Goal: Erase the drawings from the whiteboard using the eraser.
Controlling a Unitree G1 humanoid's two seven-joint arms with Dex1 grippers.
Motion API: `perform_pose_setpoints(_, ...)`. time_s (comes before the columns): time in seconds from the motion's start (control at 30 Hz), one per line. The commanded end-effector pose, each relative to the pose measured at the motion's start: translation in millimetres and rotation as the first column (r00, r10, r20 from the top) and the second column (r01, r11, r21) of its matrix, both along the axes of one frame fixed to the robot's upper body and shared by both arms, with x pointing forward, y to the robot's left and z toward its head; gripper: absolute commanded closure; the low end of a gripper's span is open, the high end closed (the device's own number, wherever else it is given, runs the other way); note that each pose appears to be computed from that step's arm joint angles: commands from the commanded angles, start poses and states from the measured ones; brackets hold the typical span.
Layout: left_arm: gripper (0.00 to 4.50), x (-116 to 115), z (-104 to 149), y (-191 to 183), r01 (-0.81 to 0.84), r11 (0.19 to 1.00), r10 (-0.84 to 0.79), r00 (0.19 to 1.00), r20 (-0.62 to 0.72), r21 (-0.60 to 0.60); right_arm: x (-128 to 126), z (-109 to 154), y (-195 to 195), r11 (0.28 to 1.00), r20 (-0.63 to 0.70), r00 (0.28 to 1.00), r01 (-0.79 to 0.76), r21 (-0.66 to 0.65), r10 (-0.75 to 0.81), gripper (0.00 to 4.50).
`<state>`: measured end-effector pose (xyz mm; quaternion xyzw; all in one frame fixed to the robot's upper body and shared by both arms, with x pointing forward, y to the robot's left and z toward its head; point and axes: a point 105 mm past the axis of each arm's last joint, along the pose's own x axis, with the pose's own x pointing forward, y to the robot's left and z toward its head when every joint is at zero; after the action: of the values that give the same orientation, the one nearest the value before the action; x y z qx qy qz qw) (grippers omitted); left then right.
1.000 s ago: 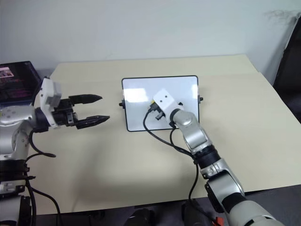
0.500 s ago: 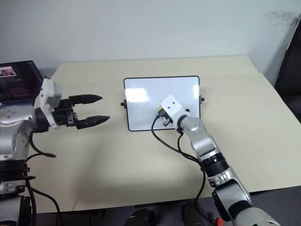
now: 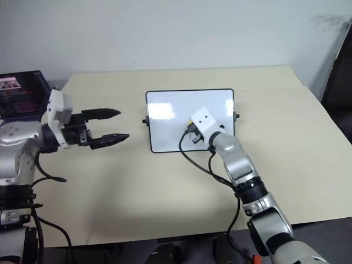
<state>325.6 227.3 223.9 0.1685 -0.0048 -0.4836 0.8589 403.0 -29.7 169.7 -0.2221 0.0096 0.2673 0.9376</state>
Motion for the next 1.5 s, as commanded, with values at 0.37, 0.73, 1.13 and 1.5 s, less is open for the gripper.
perform_pose_setpoints(0.37,0.00,-1,12,1,0.005,1.000,-0.005,0.999,0.044,0.005,2,13,18,0.999,0.038,0.999,-0.020,0.039,0.018,3.54)
perform_pose_setpoints(0.73,0.00,-3,11,1,0.002,1.000,-0.002,0.999,0.040,0.005,-2,-9,-10,0.999,-0.016,0.999,0.034,-0.013,-0.034,3.54)
perform_pose_setpoints(1.13,0.00,0,9,-2,0.012,1.000,-0.012,0.999,0.040,-0.001,-23,6,-20,0.995,-0.049,0.999,0.016,0.099,-0.011,3.54)
perform_pose_setpoints(1.5,0.00,-1,5,-4,0.011,1.000,-0.010,0.999,0.041,-0.013,-76,8,-3,0.885,-0.195,0.946,-0.152,0.440,0.259,3.54)
